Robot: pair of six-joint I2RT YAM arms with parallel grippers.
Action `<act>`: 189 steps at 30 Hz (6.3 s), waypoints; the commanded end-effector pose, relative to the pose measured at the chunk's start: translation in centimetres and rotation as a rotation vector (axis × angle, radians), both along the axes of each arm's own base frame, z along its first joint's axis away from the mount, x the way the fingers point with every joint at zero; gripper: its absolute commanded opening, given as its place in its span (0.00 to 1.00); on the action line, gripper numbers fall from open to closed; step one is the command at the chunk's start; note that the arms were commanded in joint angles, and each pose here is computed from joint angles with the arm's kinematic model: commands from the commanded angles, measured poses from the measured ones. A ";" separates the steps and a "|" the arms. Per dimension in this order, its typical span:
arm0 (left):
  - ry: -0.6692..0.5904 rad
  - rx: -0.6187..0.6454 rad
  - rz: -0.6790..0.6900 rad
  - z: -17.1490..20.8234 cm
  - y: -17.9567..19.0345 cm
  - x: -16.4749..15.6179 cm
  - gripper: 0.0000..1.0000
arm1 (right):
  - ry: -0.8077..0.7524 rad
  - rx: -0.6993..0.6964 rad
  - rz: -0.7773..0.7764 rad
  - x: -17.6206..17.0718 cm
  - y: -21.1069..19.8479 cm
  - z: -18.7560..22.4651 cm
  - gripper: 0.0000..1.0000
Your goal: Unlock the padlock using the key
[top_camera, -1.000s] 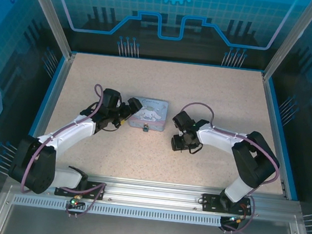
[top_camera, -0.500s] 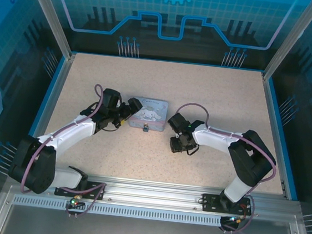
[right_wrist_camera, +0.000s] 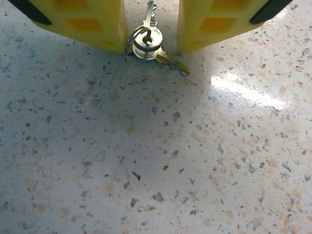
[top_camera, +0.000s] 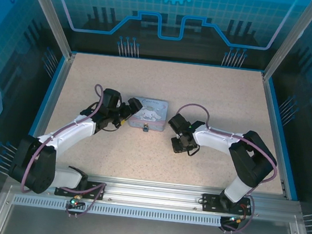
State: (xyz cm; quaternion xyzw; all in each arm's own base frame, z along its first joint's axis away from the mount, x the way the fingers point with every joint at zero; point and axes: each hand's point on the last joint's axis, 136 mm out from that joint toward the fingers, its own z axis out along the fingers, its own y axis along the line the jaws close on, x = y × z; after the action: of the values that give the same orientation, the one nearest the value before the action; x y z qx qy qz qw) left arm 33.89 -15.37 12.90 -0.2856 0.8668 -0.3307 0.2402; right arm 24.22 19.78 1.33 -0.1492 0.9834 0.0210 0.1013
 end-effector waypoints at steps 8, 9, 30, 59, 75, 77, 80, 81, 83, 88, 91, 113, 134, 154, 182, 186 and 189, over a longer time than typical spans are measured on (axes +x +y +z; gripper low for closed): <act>-0.018 -0.024 -0.023 1.1 -0.7 0.4 0.99 | 0.016 -0.005 0.033 -0.3 0.3 -1.0 0.04; -0.019 -0.023 -0.022 1.1 -0.6 0.4 0.99 | 0.013 0.000 0.034 -0.2 0.3 -0.9 0.00; -0.021 -0.194 -0.084 2.6 -3.5 -1.2 0.99 | -0.076 0.424 0.000 1.9 5.2 9.6 0.00; -0.116 -0.397 -0.196 4.0 -11.7 -2.5 0.43 | 0.123 1.040 -0.698 5.3 4.5 14.3 0.00; -0.127 -0.413 -0.277 3.9 -15.8 -2.1 0.37 | 0.127 1.057 -0.723 5.8 4.5 14.3 0.00; -0.127 -0.412 -0.277 3.8 -15.9 -2.1 0.37 | 0.126 1.059 -0.726 5.7 4.4 14.3 0.00; -0.129 -0.410 -0.271 3.7 -15.9 -2.0 0.38 | 0.121 1.062 -0.722 5.7 4.3 14.3 0.00; -0.132 -0.411 -0.270 3.8 -15.8 -2.1 0.38 | 0.121 1.059 -0.722 5.6 4.2 14.3 0.00; -0.135 -0.405 -0.269 3.9 -15.7 -2.1 0.39 | 0.115 1.047 -0.724 5.4 3.8 14.0 0.00; -0.145 -0.353 -0.265 4.2 -14.8 -2.5 0.43 | 0.122 0.937 -0.730 3.8 1.8 11.2 0.00; -0.147 -0.316 -0.263 4.1 -14.2 -2.8 0.46 | 0.155 0.845 -0.725 1.6 0.5 8.5 0.00; -0.139 -0.278 -0.270 3.7 -13.9 -2.9 0.54 | 0.087 0.440 -0.482 -1.5 -3.8 4.4 0.58; -0.135 -0.276 -0.269 3.8 -13.9 -3.0 0.60 | 0.062 0.052 -0.313 -0.8 -3.3 1.1 0.49; -0.123 -0.278 -0.267 3.4 -14.1 -2.7 0.64 | 0.074 0.212 -0.228 -1.6 0.0 0.9 0.00; -0.118 -0.283 -0.264 3.1 -14.2 -2.6 0.68 | 0.033 0.350 -0.302 -1.4 -1.3 2.5 0.51; -0.119 -0.281 -0.265 3.1 -14.2 -2.5 0.68 | 0.006 0.199 -0.251 -1.3 -1.6 2.4 0.50; -0.121 -0.277 -0.258 3.2 -13.9 -2.4 0.68 | 0.004 0.108 -0.213 -1.4 -1.8 2.2 0.51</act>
State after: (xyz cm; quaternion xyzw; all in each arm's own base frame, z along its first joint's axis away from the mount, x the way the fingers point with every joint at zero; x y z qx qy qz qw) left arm 30.75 -29.05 14.76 -0.1891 0.8325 -0.4847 0.1903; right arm 23.21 19.46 3.91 -0.0111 0.9840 0.1359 0.1146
